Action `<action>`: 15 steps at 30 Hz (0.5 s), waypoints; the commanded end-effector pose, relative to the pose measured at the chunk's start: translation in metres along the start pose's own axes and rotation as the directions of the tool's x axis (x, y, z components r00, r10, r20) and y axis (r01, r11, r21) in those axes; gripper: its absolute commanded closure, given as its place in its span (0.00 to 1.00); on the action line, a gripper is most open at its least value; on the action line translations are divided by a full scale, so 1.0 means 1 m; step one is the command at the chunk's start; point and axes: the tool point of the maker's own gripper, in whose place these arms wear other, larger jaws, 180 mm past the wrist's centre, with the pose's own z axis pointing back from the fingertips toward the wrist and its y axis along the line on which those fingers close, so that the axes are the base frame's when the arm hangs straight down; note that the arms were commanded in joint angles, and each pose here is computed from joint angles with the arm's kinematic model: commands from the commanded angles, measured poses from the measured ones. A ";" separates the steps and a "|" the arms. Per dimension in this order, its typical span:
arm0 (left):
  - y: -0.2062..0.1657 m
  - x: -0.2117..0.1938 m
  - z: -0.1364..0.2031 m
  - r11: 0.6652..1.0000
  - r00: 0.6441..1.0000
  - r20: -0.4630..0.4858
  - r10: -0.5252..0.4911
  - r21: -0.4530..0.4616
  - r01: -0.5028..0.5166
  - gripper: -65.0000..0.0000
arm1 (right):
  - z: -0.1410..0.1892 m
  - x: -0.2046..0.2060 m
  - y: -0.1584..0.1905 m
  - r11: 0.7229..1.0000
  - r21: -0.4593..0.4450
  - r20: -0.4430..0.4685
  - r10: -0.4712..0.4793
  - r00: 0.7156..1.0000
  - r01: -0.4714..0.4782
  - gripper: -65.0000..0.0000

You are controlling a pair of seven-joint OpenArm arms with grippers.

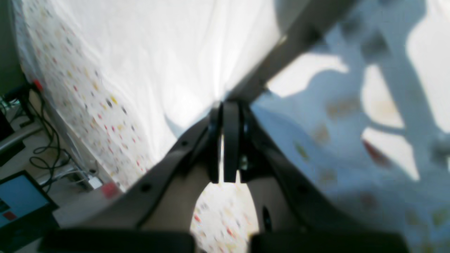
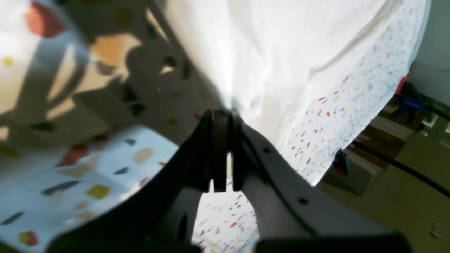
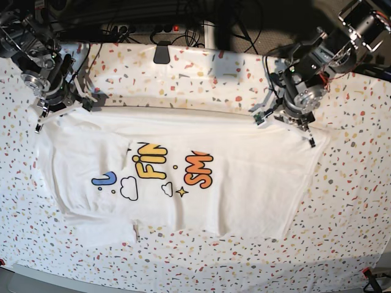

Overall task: Fold the T-shirt properly
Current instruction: 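Drag the folded shirt toward the robot base with both grippers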

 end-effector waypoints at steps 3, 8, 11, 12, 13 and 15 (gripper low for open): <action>0.005 -0.016 0.015 0.999 1.000 -0.024 0.001 0.045 0.000 1.00 | 0.005 -0.016 -0.015 0.998 -0.054 -0.063 0.018 0.998 -0.021 1.00; -0.017 -0.013 0.034 1.000 1.000 0.006 -0.004 0.009 0.004 1.00 | 0.011 -0.017 -0.003 0.999 -0.028 -0.075 0.030 0.997 -0.032 1.00; -0.024 -0.012 0.042 1.000 1.000 0.017 -0.011 0.008 0.011 1.00 | 0.016 -0.020 0.007 0.998 -0.013 -0.079 0.052 0.995 -0.054 1.00; -0.025 -0.011 0.044 1.000 1.000 0.019 -0.014 0.008 0.013 1.00 | 0.017 -0.022 0.009 0.998 -0.018 -0.083 0.062 0.995 -0.064 1.00; -0.028 -0.012 0.046 1.000 1.000 0.018 -0.012 0.003 0.012 1.00 | 0.018 -0.025 0.011 0.997 -0.021 -0.089 0.068 0.994 -0.070 1.00; -0.032 -0.013 0.049 1.000 1.000 0.014 -0.011 -0.006 0.011 1.00 | 0.020 -0.029 0.016 0.996 -0.021 -0.100 0.083 0.992 -0.086 1.00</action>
